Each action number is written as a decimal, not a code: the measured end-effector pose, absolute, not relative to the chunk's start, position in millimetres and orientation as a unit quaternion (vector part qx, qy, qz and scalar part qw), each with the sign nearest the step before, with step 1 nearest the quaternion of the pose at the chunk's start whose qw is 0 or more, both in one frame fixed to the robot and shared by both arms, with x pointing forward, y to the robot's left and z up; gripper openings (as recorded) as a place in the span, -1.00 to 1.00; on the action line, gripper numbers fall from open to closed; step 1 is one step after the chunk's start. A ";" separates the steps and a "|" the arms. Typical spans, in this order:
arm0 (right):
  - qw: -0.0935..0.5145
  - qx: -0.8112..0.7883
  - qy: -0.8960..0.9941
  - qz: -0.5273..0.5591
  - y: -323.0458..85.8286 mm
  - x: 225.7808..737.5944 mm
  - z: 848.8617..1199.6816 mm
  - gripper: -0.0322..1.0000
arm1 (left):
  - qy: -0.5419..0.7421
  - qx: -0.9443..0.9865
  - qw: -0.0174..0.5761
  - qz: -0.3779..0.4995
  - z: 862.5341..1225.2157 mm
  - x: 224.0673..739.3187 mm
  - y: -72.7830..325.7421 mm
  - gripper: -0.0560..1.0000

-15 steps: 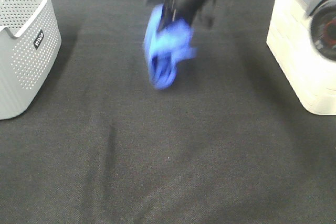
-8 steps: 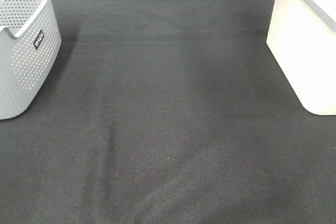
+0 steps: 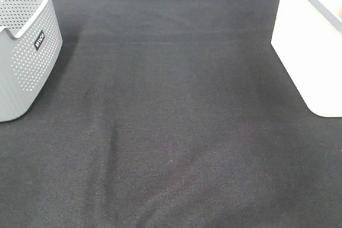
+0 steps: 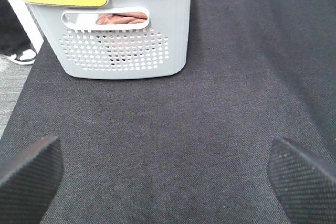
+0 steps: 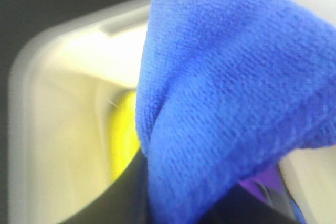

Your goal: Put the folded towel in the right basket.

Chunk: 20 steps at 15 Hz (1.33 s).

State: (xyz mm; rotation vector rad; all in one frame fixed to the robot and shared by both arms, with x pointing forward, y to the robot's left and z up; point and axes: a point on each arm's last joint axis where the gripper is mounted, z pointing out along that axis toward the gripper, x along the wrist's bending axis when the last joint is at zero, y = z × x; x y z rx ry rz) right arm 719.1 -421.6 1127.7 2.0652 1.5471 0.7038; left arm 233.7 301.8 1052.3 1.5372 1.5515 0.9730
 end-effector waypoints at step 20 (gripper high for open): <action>0.207 0.693 0.659 0.206 -304.6 461.7 1179.8 0.93 | 0.604 0.598 0.367 0.379 1052.3 233.7 301.8 0.98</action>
